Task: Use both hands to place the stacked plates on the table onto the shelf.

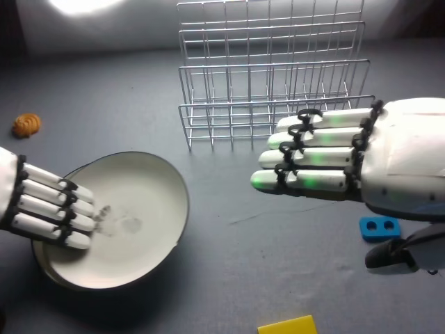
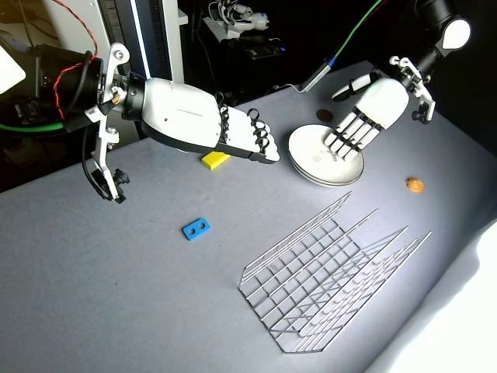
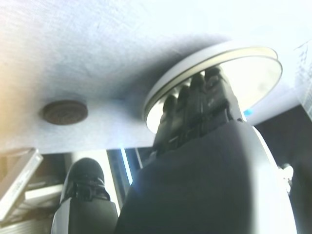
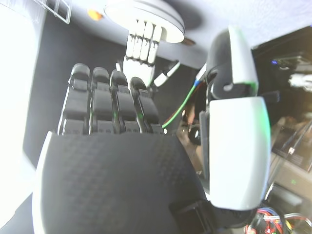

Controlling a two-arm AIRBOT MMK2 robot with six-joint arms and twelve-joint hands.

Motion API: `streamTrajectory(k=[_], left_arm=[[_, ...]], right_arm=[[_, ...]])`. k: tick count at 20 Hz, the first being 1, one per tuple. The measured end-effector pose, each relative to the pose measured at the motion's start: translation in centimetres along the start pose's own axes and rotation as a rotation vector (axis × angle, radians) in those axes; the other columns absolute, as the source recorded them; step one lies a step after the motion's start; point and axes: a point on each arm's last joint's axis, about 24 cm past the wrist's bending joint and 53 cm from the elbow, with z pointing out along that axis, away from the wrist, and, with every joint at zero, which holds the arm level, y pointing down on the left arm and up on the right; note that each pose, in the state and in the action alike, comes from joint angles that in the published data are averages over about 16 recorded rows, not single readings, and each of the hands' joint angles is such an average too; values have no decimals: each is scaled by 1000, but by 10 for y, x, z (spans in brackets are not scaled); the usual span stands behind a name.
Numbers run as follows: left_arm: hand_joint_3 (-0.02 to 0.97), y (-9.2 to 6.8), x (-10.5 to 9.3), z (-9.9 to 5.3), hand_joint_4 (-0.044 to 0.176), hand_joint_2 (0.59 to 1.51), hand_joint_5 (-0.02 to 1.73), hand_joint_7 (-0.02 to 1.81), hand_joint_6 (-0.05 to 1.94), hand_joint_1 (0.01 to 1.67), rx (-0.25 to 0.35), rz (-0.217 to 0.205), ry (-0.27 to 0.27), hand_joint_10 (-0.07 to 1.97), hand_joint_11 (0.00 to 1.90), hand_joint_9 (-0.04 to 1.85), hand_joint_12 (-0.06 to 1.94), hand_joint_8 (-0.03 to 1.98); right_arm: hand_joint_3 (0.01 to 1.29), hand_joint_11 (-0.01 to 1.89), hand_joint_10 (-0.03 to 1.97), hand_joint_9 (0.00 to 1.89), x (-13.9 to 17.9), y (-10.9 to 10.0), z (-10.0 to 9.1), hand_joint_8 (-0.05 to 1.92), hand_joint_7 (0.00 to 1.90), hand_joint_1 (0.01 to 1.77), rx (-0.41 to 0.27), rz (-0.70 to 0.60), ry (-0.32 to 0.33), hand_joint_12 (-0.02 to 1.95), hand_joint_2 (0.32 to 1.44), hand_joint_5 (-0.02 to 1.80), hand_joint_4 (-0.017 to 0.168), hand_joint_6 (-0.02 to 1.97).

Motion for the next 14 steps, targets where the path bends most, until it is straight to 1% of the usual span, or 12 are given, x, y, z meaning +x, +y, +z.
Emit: streamTrajectory(k=[6, 10, 14], left_arm=[[22, -10, -13, 18, -1, 1111, 20, -9, 2, 19, 29, 18, -23, -6, 14, 10, -3, -17], [22, -17, -22, 28, -1, 1113, 20, -10, 5, 18, 43, 31, -39, -1, 14, 15, 3, -19], [22, -21, -29, 34, 0, 1114, 19, -11, 9, 18, 52, 43, -51, 3, 14, 20, 6, -20]], right_arm=[[25, 22, 8, 20, 4, 1, 29, 12, 20, 963, -27, -44, 9, 6, 980, 20, 1, 22], [24, 24, 7, 20, 3, 2, 55, 12, 20, 988, -50, -70, 3, 7, 974, 19, 0, 21], [24, 26, 8, 20, -1, 6, 82, 12, 19, 1010, -76, -86, -10, 7, 976, 19, 0, 21]])
